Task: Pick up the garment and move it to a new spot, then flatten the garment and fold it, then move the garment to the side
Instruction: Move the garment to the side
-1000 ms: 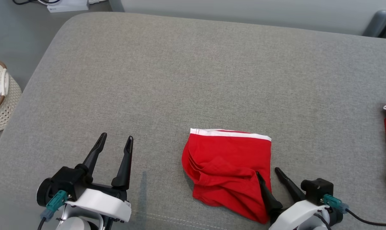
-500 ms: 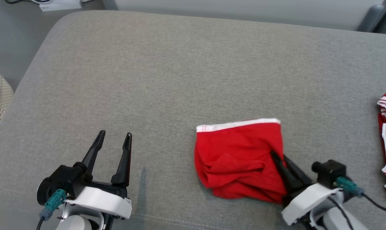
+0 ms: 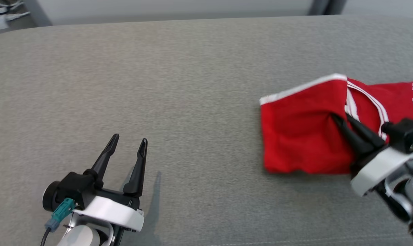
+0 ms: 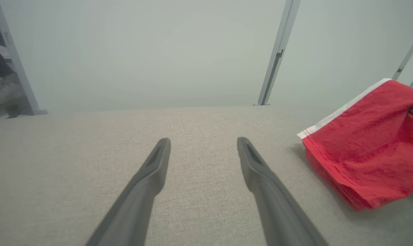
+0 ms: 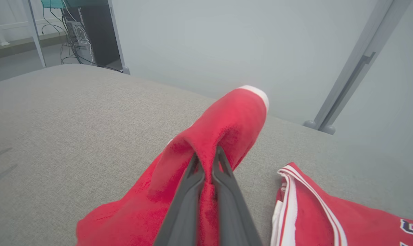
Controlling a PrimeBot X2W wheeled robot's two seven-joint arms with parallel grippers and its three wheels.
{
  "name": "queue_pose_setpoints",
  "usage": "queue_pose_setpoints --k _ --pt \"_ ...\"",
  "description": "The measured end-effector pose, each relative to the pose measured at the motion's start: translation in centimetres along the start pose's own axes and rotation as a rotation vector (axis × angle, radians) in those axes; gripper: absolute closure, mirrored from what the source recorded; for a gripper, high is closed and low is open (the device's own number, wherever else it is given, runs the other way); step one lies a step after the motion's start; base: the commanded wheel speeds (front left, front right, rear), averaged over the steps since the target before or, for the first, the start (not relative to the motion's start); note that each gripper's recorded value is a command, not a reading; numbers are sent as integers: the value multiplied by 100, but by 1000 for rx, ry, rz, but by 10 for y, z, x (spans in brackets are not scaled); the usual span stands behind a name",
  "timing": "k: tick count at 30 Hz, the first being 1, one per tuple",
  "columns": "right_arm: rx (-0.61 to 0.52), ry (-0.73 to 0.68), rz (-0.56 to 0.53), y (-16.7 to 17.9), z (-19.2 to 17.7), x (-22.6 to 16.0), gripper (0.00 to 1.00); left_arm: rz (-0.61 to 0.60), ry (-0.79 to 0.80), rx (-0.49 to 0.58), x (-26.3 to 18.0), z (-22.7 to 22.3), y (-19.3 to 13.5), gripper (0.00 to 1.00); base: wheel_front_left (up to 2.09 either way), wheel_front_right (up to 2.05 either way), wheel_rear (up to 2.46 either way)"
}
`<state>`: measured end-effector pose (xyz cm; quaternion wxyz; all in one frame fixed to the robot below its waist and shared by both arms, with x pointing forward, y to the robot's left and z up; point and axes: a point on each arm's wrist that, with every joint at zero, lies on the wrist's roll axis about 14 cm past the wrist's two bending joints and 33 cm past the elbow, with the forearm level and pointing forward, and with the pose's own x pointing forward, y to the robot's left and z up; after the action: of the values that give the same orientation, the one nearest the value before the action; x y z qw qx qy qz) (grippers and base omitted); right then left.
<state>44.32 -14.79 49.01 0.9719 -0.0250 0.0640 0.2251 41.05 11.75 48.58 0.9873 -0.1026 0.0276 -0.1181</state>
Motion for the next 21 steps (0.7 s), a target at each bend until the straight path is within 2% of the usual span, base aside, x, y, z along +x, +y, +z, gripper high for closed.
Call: queue_pose_setpoints --k 3,6,14,17,21 --pt "-48 6 -43 -29 17 -3 100 -57 2 3 15 -2 -15 0 0 0 0" --pt "-79 68 -101 -65 16 -4 100 -97 5 -4 28 -6 -25 0 0 0 0" --pt "-121 302 -231 -146 -15 -9 100 -142 48 -34 50 -28 -33 0 0 0 0" --pt "-127 407 -268 -169 -35 -16 100 -131 60 -41 55 -35 -28 0 0 0 0" --pt "-120 471 -295 -185 -53 -18 100 -109 71 -42 58 -41 -18 0 0 0 0"
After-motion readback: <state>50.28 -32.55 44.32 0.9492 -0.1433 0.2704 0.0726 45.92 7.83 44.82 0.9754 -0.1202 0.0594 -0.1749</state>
